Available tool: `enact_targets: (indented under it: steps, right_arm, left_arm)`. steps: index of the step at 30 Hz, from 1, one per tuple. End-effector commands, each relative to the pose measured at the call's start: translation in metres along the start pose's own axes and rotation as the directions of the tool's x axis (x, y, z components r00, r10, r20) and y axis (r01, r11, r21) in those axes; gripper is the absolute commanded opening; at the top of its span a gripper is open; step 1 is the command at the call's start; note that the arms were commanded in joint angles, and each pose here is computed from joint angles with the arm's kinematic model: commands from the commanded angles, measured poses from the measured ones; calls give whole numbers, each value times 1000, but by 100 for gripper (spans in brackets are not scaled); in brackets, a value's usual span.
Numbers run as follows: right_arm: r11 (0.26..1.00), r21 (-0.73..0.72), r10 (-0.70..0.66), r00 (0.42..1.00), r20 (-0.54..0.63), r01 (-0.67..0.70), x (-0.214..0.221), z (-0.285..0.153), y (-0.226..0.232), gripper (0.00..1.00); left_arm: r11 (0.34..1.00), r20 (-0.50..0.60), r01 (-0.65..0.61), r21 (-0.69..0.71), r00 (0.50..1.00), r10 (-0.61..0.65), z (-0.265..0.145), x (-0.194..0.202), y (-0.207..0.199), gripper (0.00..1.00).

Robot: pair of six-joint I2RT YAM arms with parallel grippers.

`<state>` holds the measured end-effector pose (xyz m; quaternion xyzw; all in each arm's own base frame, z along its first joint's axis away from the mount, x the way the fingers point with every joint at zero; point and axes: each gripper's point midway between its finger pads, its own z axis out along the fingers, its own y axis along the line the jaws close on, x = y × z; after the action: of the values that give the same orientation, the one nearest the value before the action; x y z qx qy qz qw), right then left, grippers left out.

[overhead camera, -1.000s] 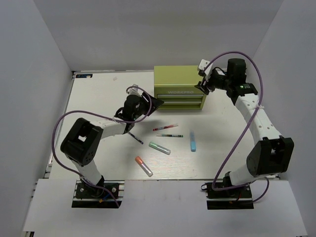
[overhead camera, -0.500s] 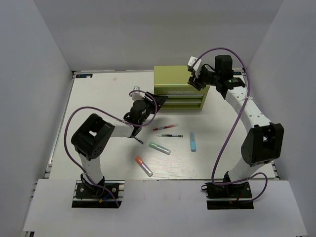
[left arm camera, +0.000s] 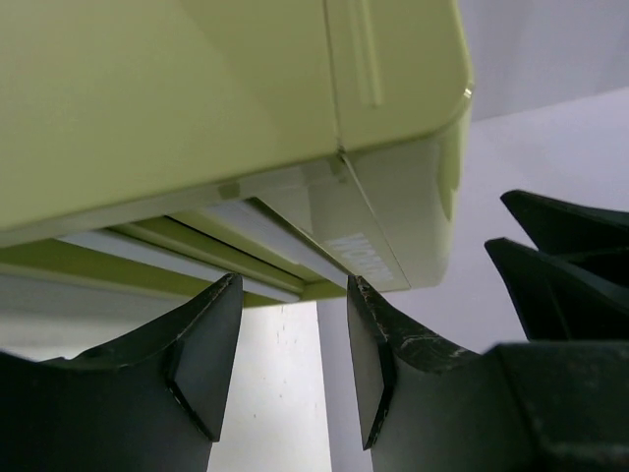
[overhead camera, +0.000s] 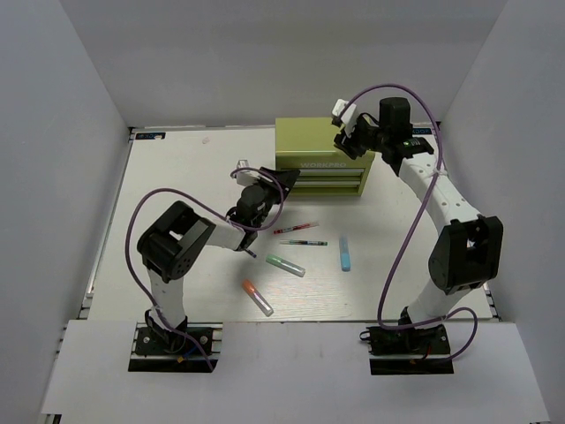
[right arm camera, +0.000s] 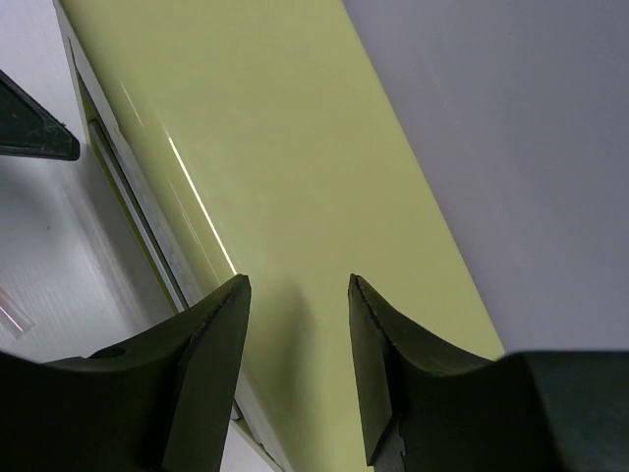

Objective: Sort the stationery into containers
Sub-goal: Open the drawer in the storage box.

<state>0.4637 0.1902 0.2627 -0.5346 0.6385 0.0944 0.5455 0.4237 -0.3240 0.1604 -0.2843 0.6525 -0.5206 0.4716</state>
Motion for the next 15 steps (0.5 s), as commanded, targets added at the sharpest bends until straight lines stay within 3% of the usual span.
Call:
enact_targets:
  steps: [1, 15]
  right_arm:
    - [999, 25, -29, 999, 33, 29, -18, -1, -12, 51]
    - [999, 0, -40, 998, 43, 40, -22, -1, -5, 51]
  left_arm:
    - [998, 42, 25, 49, 999, -27, 7, -4, -15, 57]
    - [998, 88, 45, 33, 995, -48, 22, -7, -6, 57]
